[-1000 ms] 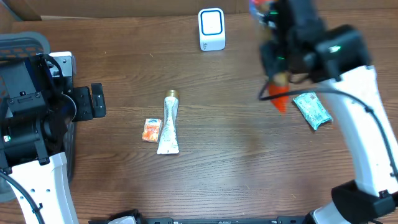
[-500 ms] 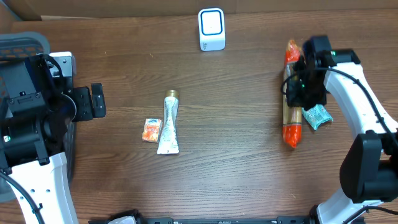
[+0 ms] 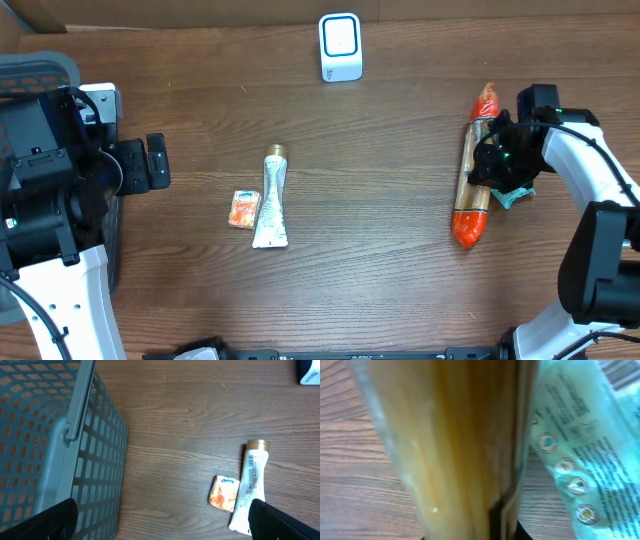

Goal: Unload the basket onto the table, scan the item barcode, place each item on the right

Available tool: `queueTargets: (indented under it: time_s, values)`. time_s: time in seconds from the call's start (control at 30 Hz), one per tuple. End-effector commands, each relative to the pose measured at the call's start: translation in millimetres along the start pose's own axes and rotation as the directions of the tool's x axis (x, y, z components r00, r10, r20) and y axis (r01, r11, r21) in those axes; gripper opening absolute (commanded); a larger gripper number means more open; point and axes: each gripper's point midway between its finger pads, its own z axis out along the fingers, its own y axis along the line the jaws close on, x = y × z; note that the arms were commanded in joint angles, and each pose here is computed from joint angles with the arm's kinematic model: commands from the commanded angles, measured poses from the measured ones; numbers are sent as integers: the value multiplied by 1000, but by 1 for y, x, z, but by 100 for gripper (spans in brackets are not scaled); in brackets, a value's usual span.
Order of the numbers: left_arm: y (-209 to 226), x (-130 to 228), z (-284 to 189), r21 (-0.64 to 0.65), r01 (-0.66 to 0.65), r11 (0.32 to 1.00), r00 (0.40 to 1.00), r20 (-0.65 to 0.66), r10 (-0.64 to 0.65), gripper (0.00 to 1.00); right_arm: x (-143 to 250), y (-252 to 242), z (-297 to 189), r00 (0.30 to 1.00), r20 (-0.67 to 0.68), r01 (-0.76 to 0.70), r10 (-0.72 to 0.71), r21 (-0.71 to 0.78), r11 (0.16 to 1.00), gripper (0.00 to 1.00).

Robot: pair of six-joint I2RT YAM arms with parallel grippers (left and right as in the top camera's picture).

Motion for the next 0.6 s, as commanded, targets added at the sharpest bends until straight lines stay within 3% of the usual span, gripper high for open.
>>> queueTargets:
  time_s: [0.0,0.23,0.27,0.33,0.47,0.57]
  values:
    - [1,-4,-3,0,-7,1000,1000,14,7,100,-6,12,-10,997,46,57,-55,-44,997,4]
    - [1,-4,-3,0,-7,1000,1000,14,7,100,-7,13,-10,997,51,64,-62,-50,997,4]
    - [1,-4,-3,0,-7,1000,1000,14,7,100,-7,13,-10,997,51,64,-62,-50,997,7]
    - [1,-4,-3,0,-7,1000,1000,14,7,100,-8,13,-10,997,54,65,-62,-49,997,27]
    - [1,-4,-3,0,-7,1000,1000,14,7,100,-11,10,-10,996,66,61,-58,-35,998,43]
    - [1,-4,-3,0,-7,1000,1000,14,7,100,-13,1,-13,996,70,56,-57,21,998,45]
